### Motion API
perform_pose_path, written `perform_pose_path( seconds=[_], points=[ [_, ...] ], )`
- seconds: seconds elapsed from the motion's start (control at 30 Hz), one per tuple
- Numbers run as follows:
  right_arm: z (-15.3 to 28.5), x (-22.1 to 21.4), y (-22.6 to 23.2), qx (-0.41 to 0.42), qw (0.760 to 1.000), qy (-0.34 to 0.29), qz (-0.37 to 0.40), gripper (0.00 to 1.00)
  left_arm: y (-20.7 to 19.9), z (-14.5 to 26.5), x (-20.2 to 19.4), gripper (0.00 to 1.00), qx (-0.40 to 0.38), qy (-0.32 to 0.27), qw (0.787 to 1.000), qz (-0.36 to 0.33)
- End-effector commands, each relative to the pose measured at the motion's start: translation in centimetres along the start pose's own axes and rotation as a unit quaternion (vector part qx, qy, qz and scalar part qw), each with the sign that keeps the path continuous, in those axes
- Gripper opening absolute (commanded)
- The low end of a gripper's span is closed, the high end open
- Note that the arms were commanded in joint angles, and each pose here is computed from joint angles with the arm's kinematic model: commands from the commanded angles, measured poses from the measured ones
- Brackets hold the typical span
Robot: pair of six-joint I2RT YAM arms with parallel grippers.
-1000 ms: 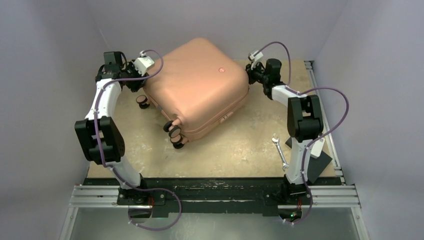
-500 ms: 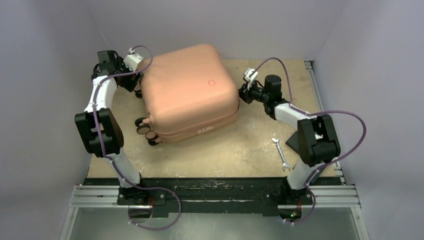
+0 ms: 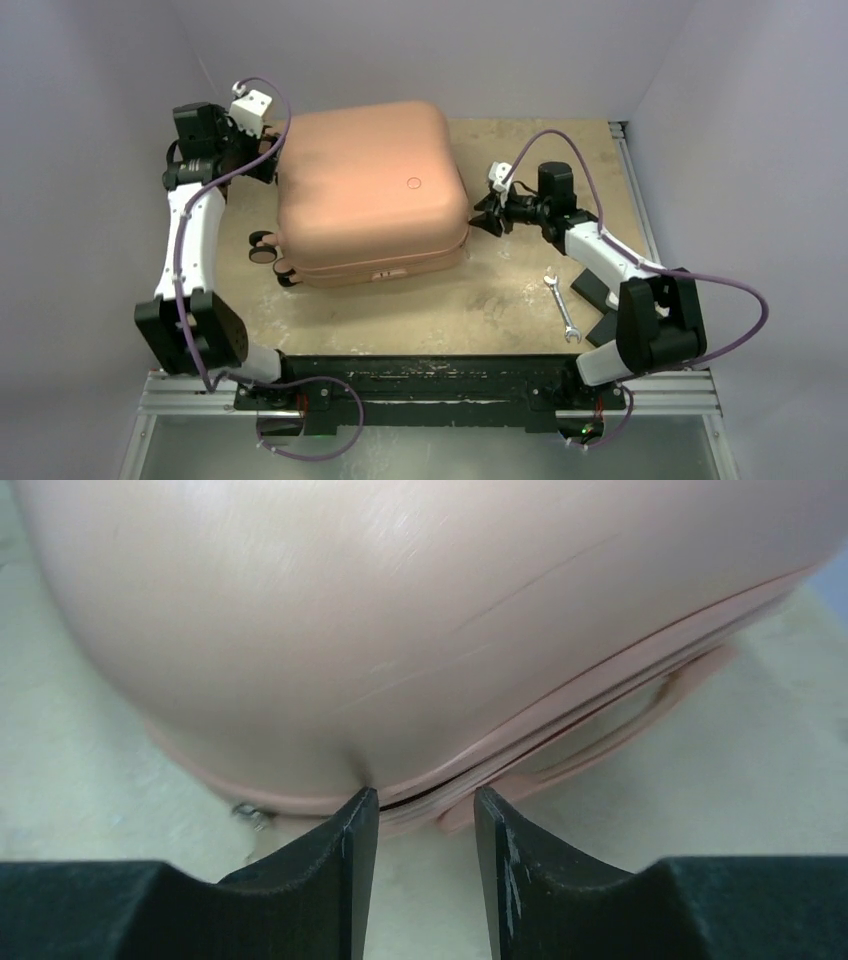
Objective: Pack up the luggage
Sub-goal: Zip the luggage at the center of the board.
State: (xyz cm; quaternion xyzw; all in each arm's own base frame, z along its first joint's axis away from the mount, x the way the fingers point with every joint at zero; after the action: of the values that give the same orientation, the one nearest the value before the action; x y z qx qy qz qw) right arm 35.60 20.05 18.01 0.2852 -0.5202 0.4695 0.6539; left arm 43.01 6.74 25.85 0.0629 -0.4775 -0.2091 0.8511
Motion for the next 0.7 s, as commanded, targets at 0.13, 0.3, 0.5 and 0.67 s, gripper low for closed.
perform_pose_path(
  seconds=[0.13,0.3,0.5,0.67],
  points=[
    [0.2,-3.3,6.5,0.148,0.988,0.011,-0.041,0.47,-3.4,7.1,4.1,0.99,-0.029,-0.099,0.994,0.045],
    [0.2,-4.9,8.6,0.204,0.976,0.014,-0.072,0.47,-5.3,8.7,4.5,0.99,-0.064,-0.119,0.989,0.055],
    [0.1,-6.1,9.5,0.23,0.968,0.019,-0.1,0.48,-6.3,9.5,3.9,0.99,-0.071,-0.125,0.988,0.056],
    [0.1,-6.8,9.6,0.226,0.966,0.037,-0.118,0.46,-6.7,10.3,3.5,0.99,-0.068,-0.127,0.988,0.053]
  ],
)
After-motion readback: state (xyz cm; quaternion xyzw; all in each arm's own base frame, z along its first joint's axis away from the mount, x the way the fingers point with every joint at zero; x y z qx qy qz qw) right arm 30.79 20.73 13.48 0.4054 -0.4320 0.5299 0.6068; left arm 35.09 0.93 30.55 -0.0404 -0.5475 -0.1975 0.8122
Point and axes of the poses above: each gripper's point midway between its finger pads, its own z axis back along the fingers, its own y axis along the line the jaws close on, x = y × z, the point moved 1 cm from there along z, back along the fingers, and after that the axes turned 1 degree about -z, right-handed, at the moved point
